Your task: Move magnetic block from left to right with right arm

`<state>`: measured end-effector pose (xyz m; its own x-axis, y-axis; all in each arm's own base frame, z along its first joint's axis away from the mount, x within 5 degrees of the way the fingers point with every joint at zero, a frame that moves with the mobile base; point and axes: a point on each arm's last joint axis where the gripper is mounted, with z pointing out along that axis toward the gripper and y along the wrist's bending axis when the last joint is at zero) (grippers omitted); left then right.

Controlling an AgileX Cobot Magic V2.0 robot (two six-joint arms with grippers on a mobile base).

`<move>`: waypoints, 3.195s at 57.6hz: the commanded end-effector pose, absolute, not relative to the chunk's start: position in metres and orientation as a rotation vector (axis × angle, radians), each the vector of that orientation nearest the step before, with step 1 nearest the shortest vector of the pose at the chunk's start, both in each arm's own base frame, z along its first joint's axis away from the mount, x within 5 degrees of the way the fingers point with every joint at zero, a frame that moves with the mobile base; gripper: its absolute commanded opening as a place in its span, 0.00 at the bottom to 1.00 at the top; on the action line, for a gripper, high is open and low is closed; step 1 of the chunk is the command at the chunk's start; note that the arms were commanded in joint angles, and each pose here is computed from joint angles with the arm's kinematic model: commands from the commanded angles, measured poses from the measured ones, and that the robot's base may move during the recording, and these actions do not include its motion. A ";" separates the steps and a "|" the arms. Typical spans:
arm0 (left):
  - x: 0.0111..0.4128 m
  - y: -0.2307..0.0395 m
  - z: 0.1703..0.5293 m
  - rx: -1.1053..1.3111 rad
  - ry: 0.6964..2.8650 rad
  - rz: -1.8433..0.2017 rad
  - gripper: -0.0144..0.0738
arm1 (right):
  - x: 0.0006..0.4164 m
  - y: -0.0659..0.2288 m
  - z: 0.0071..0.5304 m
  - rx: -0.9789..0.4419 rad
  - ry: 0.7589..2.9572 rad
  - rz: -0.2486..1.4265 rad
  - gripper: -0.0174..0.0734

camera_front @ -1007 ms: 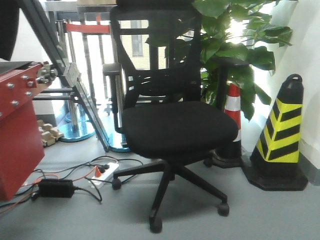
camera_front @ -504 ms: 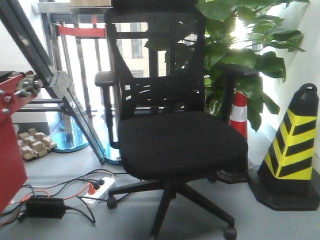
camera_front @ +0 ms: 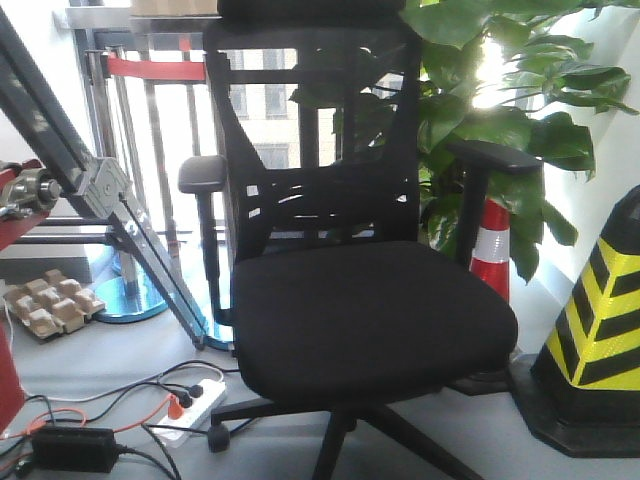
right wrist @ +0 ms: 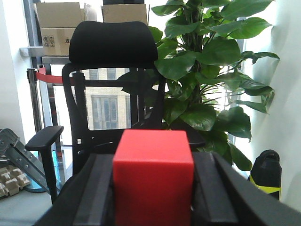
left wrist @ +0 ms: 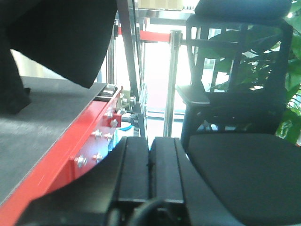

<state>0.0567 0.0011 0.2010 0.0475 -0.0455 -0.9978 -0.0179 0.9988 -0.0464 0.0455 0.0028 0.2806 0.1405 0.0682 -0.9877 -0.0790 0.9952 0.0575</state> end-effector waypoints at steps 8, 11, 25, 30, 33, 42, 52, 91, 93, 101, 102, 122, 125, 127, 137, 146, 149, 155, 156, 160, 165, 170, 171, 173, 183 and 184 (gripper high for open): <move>0.056 0.001 0.206 -0.057 1.438 -0.028 0.02 | 0.042 0.003 0.298 -0.019 1.315 0.095 0.50; 0.056 0.001 0.206 -0.057 1.438 -0.028 0.02 | 0.042 0.003 0.298 -0.019 1.315 0.095 0.50; 0.056 0.001 0.206 -0.057 1.438 -0.028 0.02 | 0.042 0.003 0.298 -0.019 1.315 0.095 0.50; 0.056 0.001 0.206 -0.057 1.438 -0.028 0.02 | 0.042 0.003 0.298 -0.019 1.315 0.095 0.50; 0.056 0.001 0.206 -0.057 1.438 -0.028 0.02 | 0.042 0.003 0.298 -0.019 1.315 0.095 0.50; 0.056 0.001 0.206 -0.057 1.438 -0.028 0.02 | 0.042 0.003 0.298 -0.019 1.315 0.095 0.50; 0.056 0.001 0.206 -0.057 1.438 -0.028 0.02 | 0.042 0.003 0.298 -0.019 1.315 0.095 0.50; 0.056 0.003 0.207 -0.073 1.436 -0.010 0.02 | 0.045 0.003 0.296 -0.023 1.340 0.101 0.50; 0.056 0.003 0.207 -0.080 1.436 -0.002 0.02 | 0.045 0.003 0.296 -0.025 1.343 0.103 0.50; 0.056 0.005 0.207 -0.107 1.436 0.029 0.02 | 0.045 0.003 0.296 -0.026 1.348 0.104 0.50; 0.056 0.005 0.207 -0.107 1.436 0.029 0.02 | 0.045 0.003 0.296 -0.025 1.349 0.103 0.50; 0.056 0.005 0.206 -0.103 1.441 0.024 0.02 | 0.045 0.003 0.296 -0.022 1.348 0.100 0.50; 0.056 0.005 0.206 -0.103 1.441 0.024 0.02 | 0.045 0.003 0.296 -0.022 1.348 0.100 0.50; 0.056 0.005 0.206 -0.103 1.441 0.024 0.02 | 0.045 0.003 0.296 -0.022 1.348 0.100 0.50; 0.056 0.005 0.206 -0.103 1.441 0.024 0.02 | 0.045 0.003 0.296 -0.022 1.348 0.100 0.50; 0.056 0.005 0.206 -0.103 1.441 0.024 0.02 | 0.045 0.003 0.296 -0.022 1.348 0.100 0.50; 0.056 0.005 0.206 -0.103 1.441 0.024 0.02 | 0.045 0.003 0.296 -0.022 1.348 0.100 0.50; 0.056 0.005 0.206 -0.103 1.441 0.024 0.02 | 0.045 0.003 0.296 -0.022 1.348 0.100 0.50; 0.056 0.005 0.206 -0.103 1.441 0.024 0.02 | 0.045 0.003 0.296 -0.022 1.348 0.100 0.50; 0.056 0.005 0.206 -0.103 1.441 0.024 0.02 | 0.045 0.003 0.296 -0.022 1.348 0.100 0.50; 0.056 0.005 0.206 -0.103 1.441 0.024 0.02 | 0.045 0.003 0.296 -0.022 1.348 0.100 0.50; 0.056 0.005 0.206 -0.103 1.441 0.024 0.02 | 0.045 0.003 0.296 -0.022 1.348 0.100 0.50; 0.056 0.005 0.206 -0.103 1.441 0.024 0.02 | 0.045 0.003 0.296 -0.022 1.348 0.100 0.50; 0.056 0.005 0.206 -0.103 1.441 0.024 0.02 | 0.045 0.003 0.296 -0.022 1.348 0.100 0.50; 0.056 0.005 0.206 -0.103 1.441 0.024 0.02 | 0.045 0.003 0.296 -0.022 1.348 0.100 0.50; 0.056 0.005 0.206 -0.103 1.441 0.024 0.02 | 0.045 0.003 0.296 -0.022 1.348 0.100 0.50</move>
